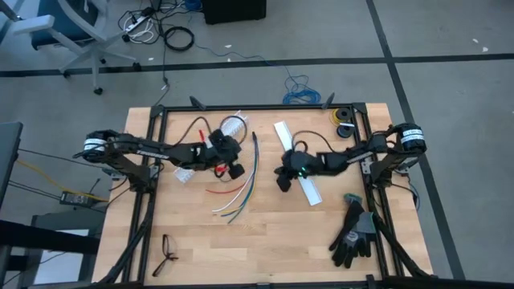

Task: Ziptie cables
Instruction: Wrap the cable wires with the left black zip tie

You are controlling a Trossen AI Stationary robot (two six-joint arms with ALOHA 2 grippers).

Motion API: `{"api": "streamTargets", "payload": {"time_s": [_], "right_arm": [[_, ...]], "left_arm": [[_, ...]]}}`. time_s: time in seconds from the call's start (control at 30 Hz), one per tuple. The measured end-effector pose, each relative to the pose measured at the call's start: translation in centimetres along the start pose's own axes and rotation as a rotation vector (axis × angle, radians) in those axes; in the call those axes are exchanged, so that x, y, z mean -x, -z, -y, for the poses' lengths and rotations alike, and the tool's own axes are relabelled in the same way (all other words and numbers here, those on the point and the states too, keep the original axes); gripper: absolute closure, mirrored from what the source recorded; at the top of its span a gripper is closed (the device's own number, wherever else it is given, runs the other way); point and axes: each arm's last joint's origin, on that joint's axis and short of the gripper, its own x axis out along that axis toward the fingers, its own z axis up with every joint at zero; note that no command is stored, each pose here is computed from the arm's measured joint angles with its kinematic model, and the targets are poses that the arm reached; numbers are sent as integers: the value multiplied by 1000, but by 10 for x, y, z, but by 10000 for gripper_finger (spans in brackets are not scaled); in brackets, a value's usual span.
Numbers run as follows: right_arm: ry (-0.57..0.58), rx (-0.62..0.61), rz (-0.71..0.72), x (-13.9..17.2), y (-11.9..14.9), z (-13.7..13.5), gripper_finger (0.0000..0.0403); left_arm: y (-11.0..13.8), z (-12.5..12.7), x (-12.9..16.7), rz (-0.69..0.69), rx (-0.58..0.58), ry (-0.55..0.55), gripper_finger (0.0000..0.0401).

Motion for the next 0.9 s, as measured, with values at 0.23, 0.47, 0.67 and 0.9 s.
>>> {"api": "streamTargets", "payload": {"time_s": [0.23, 0.47, 0.67, 0.9], "right_arm": [[80, 107, 28, -1, -67, -4, 398], [196, 60, 4, -15, -113, 12, 401], [266, 55, -163, -58, -133, 31, 399], [227, 9, -260, -91, -142, 43, 368]], "left_arm": [[17, -19, 29, 119, 91, 28, 383], [51, -20, 26, 143, 153, 151, 383], [59, -21, 26, 164, 162, 163, 383], [61, -20, 26, 145, 151, 178, 383]]}}
